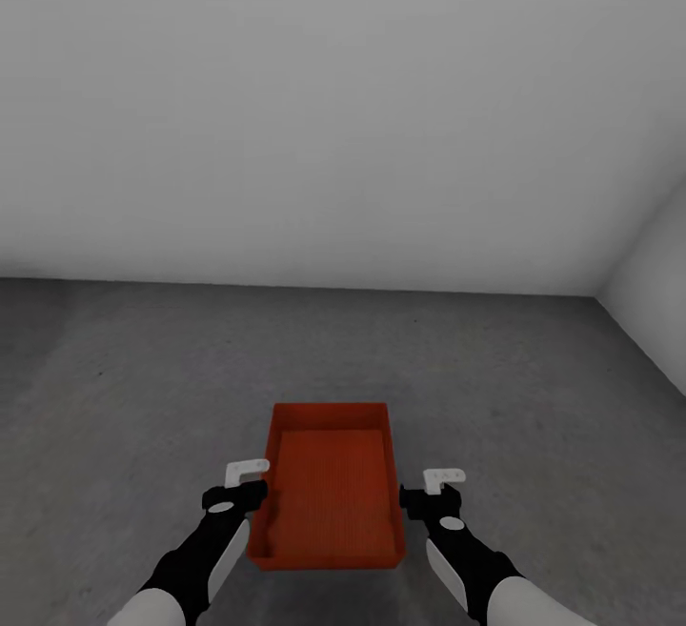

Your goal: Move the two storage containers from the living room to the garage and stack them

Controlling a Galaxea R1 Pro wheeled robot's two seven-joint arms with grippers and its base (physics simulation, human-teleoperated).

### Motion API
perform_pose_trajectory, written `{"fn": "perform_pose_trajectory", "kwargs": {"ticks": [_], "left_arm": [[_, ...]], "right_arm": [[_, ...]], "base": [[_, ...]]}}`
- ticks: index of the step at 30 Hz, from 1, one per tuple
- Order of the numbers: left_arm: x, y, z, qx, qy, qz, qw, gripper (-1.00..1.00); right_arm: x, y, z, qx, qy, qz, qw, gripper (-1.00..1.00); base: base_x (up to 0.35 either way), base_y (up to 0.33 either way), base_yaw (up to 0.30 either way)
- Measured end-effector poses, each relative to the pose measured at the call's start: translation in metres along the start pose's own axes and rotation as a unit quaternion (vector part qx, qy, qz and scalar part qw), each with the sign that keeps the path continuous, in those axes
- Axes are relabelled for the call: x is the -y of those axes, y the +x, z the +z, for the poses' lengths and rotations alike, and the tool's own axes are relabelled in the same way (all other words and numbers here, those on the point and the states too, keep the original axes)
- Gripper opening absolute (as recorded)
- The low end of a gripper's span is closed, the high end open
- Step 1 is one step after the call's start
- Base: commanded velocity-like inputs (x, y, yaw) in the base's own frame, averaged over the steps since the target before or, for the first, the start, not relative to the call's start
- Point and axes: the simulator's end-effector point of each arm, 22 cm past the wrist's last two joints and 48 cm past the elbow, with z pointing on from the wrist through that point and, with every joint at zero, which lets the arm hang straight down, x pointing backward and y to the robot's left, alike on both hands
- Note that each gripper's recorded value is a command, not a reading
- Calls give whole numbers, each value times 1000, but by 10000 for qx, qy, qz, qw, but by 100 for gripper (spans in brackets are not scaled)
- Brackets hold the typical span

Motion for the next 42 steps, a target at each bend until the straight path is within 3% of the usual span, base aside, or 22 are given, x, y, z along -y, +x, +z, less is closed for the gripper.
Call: {"fn": "perform_pose_trajectory", "kwargs": {"ticks": [7,13,19,22,24,28,31,34,37,42], "left_arm": [[-6,-7,-9,-4,-26,14,10000,100],[-13,-11,-17,-43,-88,8,10000,100],[-32,-5,-22,-238,-235,-180,9993,100],[-43,3,-24,-376,-316,-193,9986,100],[-49,6,-26,-438,-373,-171,9982,100],[-78,40,-30,-846,-572,-30,9948,100],[-103,92,-40,-1410,-756,139,9870,100],[-119,131,-54,-1858,-869,223,9785,100],[-128,150,-65,-2109,-941,157,9728,100],[-137,182,-88,-2542,-1052,-149,9613,100]], "right_arm": [[1,-10,-10,-11,1,5,10000,100],[14,-18,-17,-12,88,-11,10000,100],[16,-23,-25,-64,82,-55,9999,100],[32,0,-30,-387,190,-169,9989,100],[54,19,-34,-618,327,-261,9972,100],[86,65,-48,-1171,530,-410,9909,100],[101,105,-66,-1670,627,-495,9827,100],[105,125,-80,-1961,650,-531,9770,100],[106,133,-90,-2136,647,-545,9732,100],[106,176,-121,-2688,624,-606,9593,100]], "base": [[0,0,0],[0,0,0],[0,0,0],[0,0,0],[0,0,0],[0,0,0],[0,0,0],[0,0,0],[0,0,0],[0,0,0]]}}
